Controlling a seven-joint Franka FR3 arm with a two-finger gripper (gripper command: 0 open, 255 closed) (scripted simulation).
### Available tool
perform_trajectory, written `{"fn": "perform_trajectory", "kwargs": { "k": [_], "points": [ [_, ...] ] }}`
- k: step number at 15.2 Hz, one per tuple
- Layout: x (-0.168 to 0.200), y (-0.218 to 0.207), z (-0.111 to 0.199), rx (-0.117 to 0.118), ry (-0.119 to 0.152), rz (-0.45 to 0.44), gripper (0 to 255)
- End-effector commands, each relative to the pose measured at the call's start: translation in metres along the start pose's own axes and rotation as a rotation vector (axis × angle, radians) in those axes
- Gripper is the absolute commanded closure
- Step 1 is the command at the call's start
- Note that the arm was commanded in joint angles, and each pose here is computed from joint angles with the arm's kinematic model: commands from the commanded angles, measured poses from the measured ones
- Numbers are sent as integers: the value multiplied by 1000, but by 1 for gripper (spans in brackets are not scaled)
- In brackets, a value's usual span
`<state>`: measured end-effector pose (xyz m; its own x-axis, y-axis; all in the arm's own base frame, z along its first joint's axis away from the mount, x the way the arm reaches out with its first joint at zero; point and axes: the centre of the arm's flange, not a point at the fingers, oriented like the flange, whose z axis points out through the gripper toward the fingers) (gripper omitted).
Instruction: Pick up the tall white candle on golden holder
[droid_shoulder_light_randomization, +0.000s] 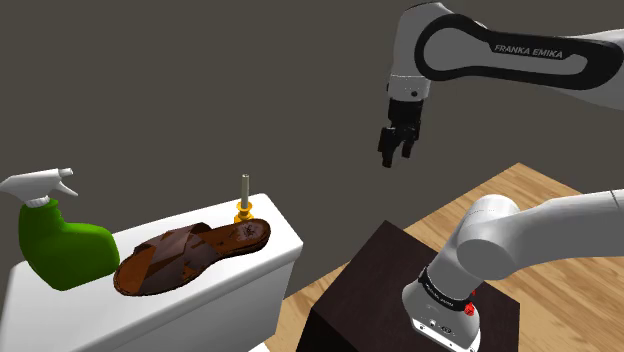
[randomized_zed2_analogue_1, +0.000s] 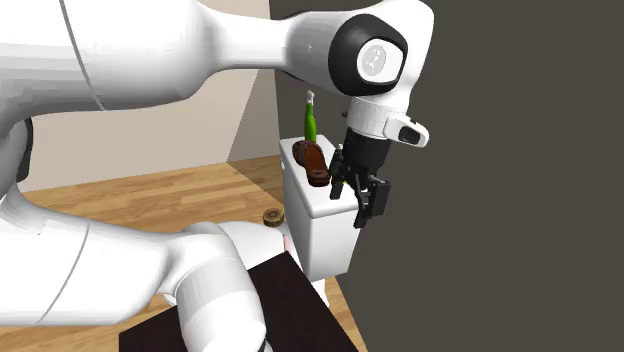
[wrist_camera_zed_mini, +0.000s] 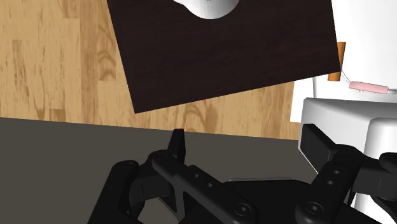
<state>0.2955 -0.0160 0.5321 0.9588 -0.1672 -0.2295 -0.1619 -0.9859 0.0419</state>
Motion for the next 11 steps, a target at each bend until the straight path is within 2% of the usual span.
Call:
{"fn": "perform_trajectory", "kwargs": {
  "k": [1,11],
  "points": [
    [0,0,0,0,0,0,0],
    [69,-110,-8,-3,24,-99,0]
  ]
}}
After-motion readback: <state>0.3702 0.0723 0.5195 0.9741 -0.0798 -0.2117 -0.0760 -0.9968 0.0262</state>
